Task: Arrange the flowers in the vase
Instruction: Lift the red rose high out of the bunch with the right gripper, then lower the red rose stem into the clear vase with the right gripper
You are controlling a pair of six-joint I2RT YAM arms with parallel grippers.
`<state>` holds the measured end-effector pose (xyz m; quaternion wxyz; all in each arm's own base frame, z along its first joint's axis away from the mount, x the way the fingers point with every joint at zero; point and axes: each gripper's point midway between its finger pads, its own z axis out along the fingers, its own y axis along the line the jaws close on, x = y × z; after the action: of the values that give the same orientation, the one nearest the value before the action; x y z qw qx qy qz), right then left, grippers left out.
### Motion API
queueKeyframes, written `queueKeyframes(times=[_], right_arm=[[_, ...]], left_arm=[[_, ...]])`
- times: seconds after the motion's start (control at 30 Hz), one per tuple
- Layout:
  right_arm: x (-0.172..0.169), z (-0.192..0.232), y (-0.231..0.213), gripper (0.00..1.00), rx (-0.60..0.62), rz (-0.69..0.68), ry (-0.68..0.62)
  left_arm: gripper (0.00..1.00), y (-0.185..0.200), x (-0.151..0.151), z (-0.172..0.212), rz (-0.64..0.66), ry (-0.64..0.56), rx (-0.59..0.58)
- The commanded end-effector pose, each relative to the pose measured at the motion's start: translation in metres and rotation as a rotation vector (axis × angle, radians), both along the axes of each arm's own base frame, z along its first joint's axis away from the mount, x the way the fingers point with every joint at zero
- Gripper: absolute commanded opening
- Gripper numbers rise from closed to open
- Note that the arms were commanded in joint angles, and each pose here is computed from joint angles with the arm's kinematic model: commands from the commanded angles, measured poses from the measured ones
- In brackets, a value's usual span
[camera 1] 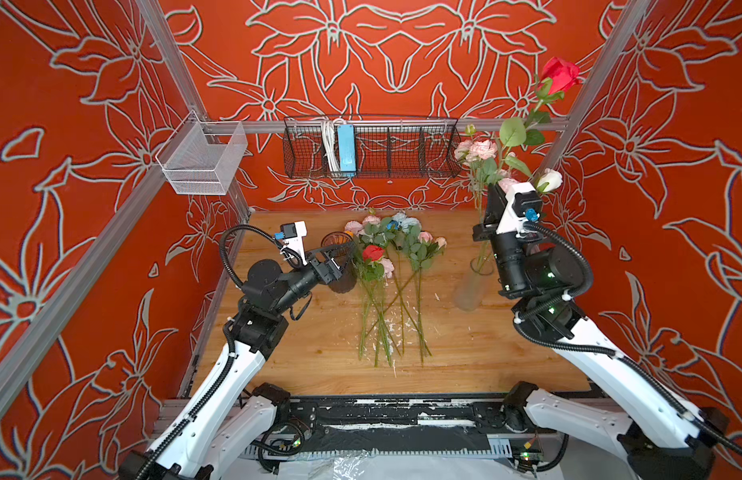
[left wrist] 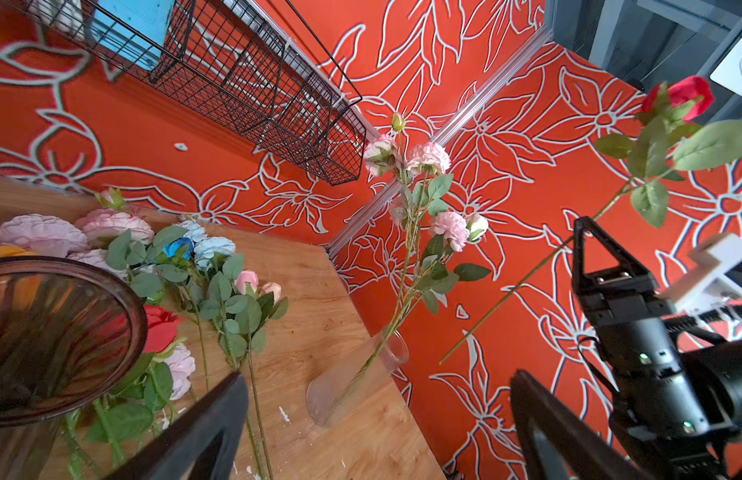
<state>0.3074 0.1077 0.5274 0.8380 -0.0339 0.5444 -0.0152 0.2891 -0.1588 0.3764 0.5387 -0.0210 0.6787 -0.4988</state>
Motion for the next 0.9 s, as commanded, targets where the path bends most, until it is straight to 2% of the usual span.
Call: queueKeyframes(times=[0.0, 0.17, 0.33, 0.67, 0.8, 0.87], right_arm=[[0.01, 0.008, -0.027, 0.0, 0.09, -0.026, -0.04], [0.038, -0.008, -0.037, 0.0, 0.109, -0.038, -0.007], [0.061, -0.03, -0.033, 0.0, 0.077, -0.05, 0.03], [0.067, -0.116, -0.034, 0.0, 0.059, -0.055, 0.166], [0.06, -0.141, -0.041, 0.11, 0.067, -0.074, 0.215], [0.056, -0.151, -0.047, 0.2, 0.079, -0.101, 0.222]], left_arm=[[0.98, -0.001, -0.004, 0.008, -0.017, -0.035, -0.021], [0.98, -0.001, -0.002, 0.006, -0.014, -0.021, -0.023], [0.98, -0.001, -0.003, 0.007, -0.02, -0.023, -0.026], [0.98, -0.002, -0.002, 0.006, -0.026, -0.018, -0.027], [0.98, -0.004, -0.001, 0.005, -0.034, -0.011, -0.032], [0.98, -0.004, -0.001, 0.004, -0.033, -0.008, -0.032]])
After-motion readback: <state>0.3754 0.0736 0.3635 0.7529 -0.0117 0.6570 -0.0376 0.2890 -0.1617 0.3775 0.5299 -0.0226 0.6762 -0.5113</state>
